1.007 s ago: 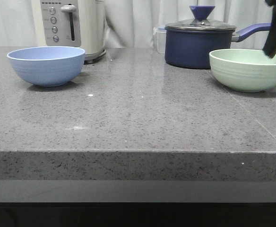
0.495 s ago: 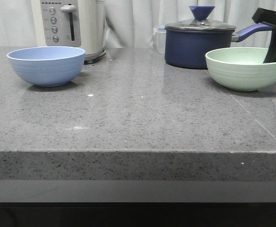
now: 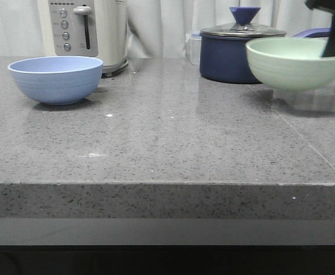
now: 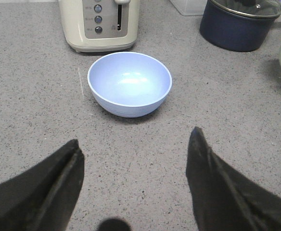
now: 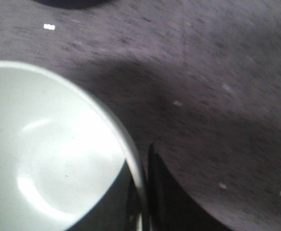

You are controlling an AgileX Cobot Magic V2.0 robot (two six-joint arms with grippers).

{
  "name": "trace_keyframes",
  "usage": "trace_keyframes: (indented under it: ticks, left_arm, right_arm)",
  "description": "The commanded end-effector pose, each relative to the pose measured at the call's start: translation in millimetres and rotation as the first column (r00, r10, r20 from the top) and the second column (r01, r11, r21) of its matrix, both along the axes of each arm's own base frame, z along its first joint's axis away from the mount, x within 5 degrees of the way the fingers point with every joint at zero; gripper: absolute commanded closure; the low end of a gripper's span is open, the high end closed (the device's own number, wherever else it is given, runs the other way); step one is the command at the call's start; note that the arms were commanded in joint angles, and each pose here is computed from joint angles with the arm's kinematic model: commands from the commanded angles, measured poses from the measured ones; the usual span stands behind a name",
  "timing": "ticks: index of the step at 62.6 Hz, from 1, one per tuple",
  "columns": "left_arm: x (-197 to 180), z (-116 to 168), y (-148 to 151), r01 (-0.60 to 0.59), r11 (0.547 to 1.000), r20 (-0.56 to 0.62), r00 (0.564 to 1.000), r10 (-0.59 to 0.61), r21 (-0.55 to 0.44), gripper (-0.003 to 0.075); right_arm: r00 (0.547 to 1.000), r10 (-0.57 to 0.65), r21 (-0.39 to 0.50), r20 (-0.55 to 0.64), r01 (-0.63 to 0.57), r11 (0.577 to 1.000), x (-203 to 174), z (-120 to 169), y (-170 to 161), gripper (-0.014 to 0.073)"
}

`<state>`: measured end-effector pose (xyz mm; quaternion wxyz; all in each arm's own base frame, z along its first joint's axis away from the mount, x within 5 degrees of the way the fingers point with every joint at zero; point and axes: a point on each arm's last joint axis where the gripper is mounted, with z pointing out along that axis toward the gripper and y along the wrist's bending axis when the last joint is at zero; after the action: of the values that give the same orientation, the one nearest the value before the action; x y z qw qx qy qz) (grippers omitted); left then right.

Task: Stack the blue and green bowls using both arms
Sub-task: 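Slide the green bowl with the right gripper toward the table centre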

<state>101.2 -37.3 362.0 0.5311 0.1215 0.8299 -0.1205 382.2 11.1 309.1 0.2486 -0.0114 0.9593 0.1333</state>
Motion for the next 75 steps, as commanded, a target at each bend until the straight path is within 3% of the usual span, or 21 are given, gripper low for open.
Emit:
trace_keyframes:
  ticks: [1,13,27,46,54,67,75]
  left_arm:
    - [2.0,12.9,-1.5,0.004,0.999,0.073,0.997,-0.001,-0.035,0.0262]
    - [1.7,11.8,-1.4,0.005,1.0,0.062,0.998,-0.003,-0.031,0.0262]
    - [1.4,11.1,-1.4,0.006,1.0,0.054,0.999,-0.004,-0.028,0.0262]
    - [1.4,11.1,-1.4,0.006,1.0,0.054,0.999,-0.004,-0.028,0.0262]
    - [1.4,11.1,-1.4,0.006,1.0,0.054,0.999,-0.004,-0.028,0.0262]
    - [1.4,11.1,-1.4,0.006,1.0,0.054,0.999,-0.004,-0.028,0.0262]
    - [1.4,11.1,-1.4,0.006,1.0,0.054,0.999,-0.004,-0.028,0.0262]
  right_arm:
    - [0.984,0.082,0.008,0.156,-0.085,0.996,-8.3,49.5,30.5,0.065]
    - [0.958,0.217,0.005,0.186,-0.222,0.975,-5.2,61.1,94.7,0.065]
    - [0.949,0.289,-0.031,0.129,-0.287,0.957,4.4,44.4,143.1,0.065]
    - [0.952,0.297,-0.03,0.073,-0.296,0.955,16.3,19.2,154.6,0.0642]
    - [0.952,0.298,-0.029,0.071,-0.296,0.955,16.1,19.1,154.6,0.0573]
    - [0.952,0.3,-0.029,0.063,-0.298,0.954,15.4,18.7,154.5,0.0337]
    - [0.952,0.292,-0.029,0.095,-0.291,0.956,17.0,21.6,154.6,0.03]
